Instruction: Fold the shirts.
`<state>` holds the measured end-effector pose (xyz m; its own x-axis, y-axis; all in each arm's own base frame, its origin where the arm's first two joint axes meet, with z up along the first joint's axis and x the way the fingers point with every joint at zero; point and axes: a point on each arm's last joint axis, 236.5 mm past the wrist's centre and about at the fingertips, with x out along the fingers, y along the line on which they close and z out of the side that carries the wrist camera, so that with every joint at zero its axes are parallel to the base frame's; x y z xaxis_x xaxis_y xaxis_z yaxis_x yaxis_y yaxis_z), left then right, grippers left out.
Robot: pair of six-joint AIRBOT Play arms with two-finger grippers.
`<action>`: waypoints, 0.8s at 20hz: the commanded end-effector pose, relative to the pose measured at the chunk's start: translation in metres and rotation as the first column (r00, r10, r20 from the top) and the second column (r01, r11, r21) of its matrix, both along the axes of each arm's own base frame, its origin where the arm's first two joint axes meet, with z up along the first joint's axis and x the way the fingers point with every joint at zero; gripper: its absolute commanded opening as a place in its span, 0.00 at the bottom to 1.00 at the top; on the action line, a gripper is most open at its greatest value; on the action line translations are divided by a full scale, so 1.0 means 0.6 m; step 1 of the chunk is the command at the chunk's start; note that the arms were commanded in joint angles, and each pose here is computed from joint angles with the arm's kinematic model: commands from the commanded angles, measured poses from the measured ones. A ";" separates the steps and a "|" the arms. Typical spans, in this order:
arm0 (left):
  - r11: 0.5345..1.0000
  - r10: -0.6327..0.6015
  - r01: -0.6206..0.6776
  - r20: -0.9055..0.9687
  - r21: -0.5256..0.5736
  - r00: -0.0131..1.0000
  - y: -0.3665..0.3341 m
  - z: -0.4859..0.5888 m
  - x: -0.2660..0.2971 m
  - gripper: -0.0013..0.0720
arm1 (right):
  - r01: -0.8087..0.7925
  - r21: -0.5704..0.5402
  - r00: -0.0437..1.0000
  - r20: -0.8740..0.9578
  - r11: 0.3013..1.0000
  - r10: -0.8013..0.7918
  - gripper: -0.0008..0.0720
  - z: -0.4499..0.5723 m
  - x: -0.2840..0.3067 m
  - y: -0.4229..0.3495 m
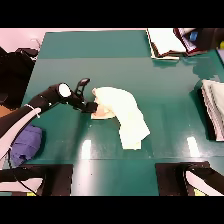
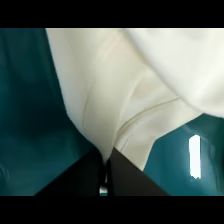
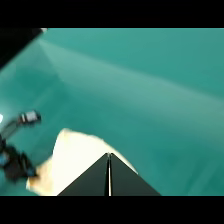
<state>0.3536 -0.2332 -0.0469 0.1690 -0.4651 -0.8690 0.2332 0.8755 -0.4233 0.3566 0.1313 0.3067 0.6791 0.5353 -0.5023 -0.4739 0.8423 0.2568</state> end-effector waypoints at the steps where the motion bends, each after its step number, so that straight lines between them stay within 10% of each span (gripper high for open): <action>1: 1.000 0.030 -0.029 0.082 -0.008 0.996 0.031 0.054 0.053 0.05 | -0.009 -0.035 0.940 -0.342 0.999 -0.003 0.03 -0.164 -0.043 -0.035; 4: 0.999 0.050 -0.049 0.108 -0.011 0.993 0.051 0.074 0.074 0.05 | 0.045 -0.011 0.835 -0.549 0.999 -0.043 0.09 -0.342 -0.091 -0.042; 6: 0.999 0.035 -0.036 0.113 0.006 0.993 0.055 0.071 0.074 0.05 | 0.082 -0.004 0.747 -0.662 0.997 -0.064 0.58 -0.467 -0.139 -0.033; 16: 1.000 0.019 -0.021 0.102 0.016 0.995 0.057 0.068 0.067 0.05 | 0.023 0.007 0.600 -0.800 1.000 -0.008 0.50 -0.665 -0.190 0.091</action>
<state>0.3963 -0.2003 -0.0053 0.2767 -0.4501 -0.8490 0.2523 0.8866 -0.3877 0.2390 0.1693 -0.0771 0.0363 0.5497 -0.8346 -0.0410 0.8353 0.5483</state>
